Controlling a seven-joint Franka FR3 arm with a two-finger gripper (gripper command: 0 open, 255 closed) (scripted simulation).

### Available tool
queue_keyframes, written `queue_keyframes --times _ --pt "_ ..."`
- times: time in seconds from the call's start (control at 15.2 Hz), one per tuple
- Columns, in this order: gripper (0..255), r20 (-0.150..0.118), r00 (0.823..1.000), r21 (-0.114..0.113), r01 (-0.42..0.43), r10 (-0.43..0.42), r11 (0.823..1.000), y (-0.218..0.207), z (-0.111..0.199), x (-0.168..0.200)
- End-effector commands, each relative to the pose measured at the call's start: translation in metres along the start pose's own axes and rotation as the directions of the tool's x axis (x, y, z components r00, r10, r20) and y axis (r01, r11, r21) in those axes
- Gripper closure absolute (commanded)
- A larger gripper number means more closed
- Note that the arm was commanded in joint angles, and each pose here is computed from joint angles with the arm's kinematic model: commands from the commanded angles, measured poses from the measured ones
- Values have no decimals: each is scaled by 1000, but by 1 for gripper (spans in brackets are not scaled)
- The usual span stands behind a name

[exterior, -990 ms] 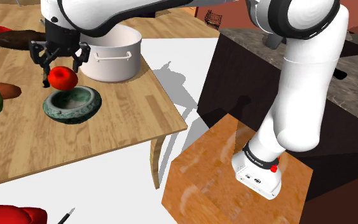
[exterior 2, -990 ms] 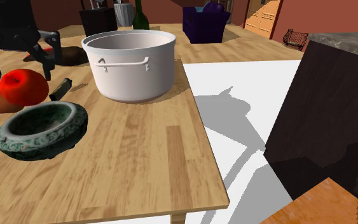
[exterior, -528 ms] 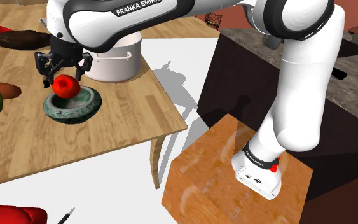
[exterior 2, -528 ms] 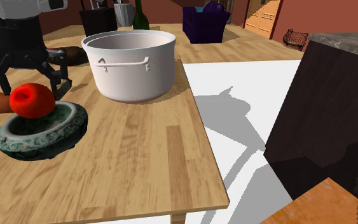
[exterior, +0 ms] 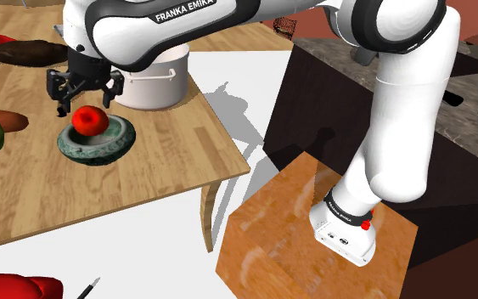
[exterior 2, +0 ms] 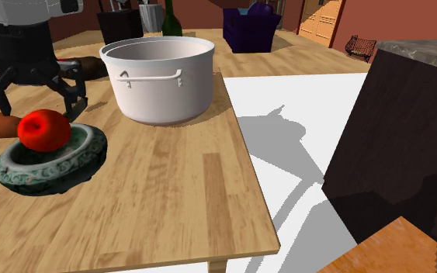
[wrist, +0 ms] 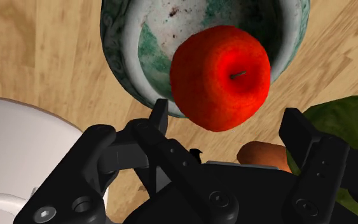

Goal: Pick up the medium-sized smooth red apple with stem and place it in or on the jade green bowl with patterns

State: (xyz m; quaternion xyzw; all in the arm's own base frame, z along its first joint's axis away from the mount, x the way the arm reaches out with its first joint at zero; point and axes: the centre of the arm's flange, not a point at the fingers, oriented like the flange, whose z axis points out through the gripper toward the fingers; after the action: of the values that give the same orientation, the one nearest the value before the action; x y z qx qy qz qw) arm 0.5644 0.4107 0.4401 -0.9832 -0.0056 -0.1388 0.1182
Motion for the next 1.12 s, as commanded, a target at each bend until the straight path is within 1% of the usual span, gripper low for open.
queue_keyframes --times 0.0,0.26,0.53,1.06 --pt "0 0 1000 0 0 0 1000 0 0 0" --pt "0 0 1000 0 0 0 1000 0 0 0" --pt "0 0 1000 0 0 0 1000 0 -50 0" --pt "0 0 1000 0 0 0 1000 0 -50 0"
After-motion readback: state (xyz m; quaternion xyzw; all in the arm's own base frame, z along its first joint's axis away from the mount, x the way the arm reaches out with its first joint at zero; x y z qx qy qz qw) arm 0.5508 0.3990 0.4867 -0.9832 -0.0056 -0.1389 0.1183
